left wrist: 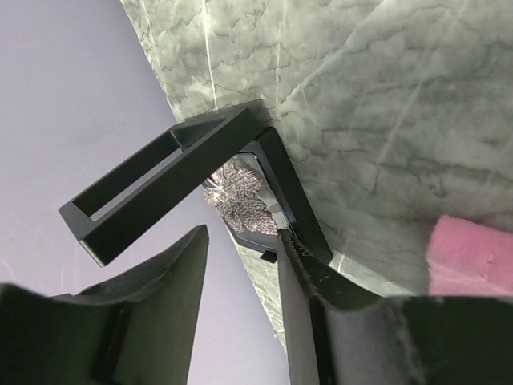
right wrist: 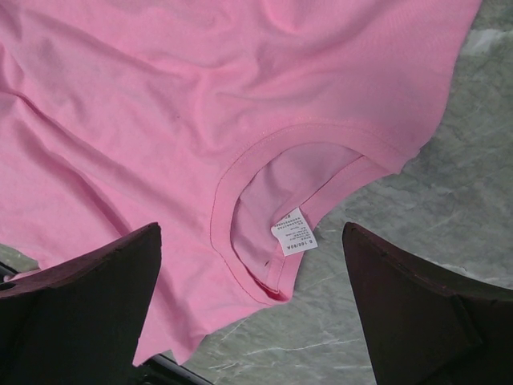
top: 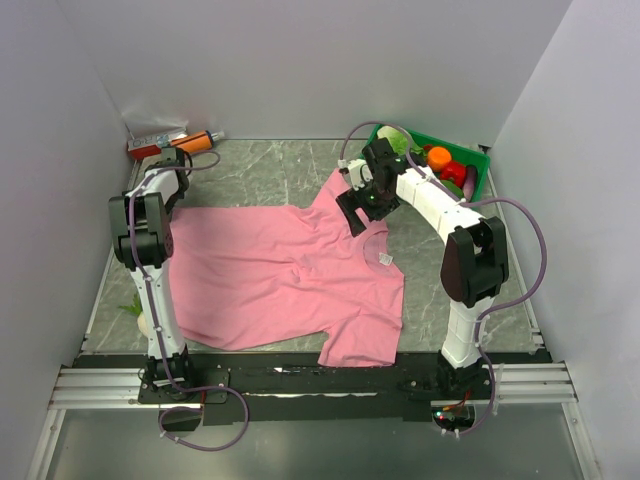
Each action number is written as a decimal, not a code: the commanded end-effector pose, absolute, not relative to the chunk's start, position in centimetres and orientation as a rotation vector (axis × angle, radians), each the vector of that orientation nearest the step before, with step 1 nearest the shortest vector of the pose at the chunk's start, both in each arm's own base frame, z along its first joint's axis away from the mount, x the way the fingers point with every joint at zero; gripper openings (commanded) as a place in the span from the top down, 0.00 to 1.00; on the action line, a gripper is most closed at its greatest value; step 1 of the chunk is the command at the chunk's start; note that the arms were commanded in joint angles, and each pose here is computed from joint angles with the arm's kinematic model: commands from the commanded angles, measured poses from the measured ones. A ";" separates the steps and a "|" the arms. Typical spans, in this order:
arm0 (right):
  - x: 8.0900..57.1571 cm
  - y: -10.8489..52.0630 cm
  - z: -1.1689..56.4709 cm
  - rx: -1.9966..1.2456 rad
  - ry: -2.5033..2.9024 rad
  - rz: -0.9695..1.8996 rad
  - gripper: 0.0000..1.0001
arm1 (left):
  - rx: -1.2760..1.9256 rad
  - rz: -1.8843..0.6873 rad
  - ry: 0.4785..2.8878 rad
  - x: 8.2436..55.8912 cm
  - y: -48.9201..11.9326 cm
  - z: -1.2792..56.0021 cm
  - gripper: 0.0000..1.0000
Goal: Remove the brooch from the garment
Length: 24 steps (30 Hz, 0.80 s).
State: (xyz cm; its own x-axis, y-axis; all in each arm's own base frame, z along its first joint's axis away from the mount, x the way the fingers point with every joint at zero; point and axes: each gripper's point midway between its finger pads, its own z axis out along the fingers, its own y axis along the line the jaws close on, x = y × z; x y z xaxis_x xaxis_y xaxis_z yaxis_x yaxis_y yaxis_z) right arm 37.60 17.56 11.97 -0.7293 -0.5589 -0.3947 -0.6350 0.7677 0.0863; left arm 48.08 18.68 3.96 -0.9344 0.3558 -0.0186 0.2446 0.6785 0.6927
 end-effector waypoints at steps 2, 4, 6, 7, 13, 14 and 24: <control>38.2 17.4 13.4 -0.911 2.567 0.288 0.00 | 0.447 1.054 2.733 48.0 18.3 5.6 0.53; 38.1 17.4 13.3 -0.913 2.566 0.288 0.00 | 0.426 1.040 2.718 48.1 18.0 6.6 0.50; 38.2 17.4 13.5 -0.908 2.563 0.290 0.00 | 0.415 0.996 2.703 48.2 17.2 7.6 0.42; 38.2 17.5 13.7 -0.907 2.557 0.292 0.00 | 0.418 0.977 2.699 48.2 16.6 8.0 0.40; 40.0 18.6 16.4 -0.871 2.476 0.322 0.00 | 0.408 0.858 2.658 47.8 13.3 11.6 0.03; 40.4 18.8 17.0 -0.861 2.458 0.329 0.00 | 0.412 0.852 2.647 47.9 12.9 12.1 0.03; 46.5 19.4 28.2 -0.675 2.152 0.313 0.00 | 0.398 0.588 2.421 52.8 6.4 21.1 0.04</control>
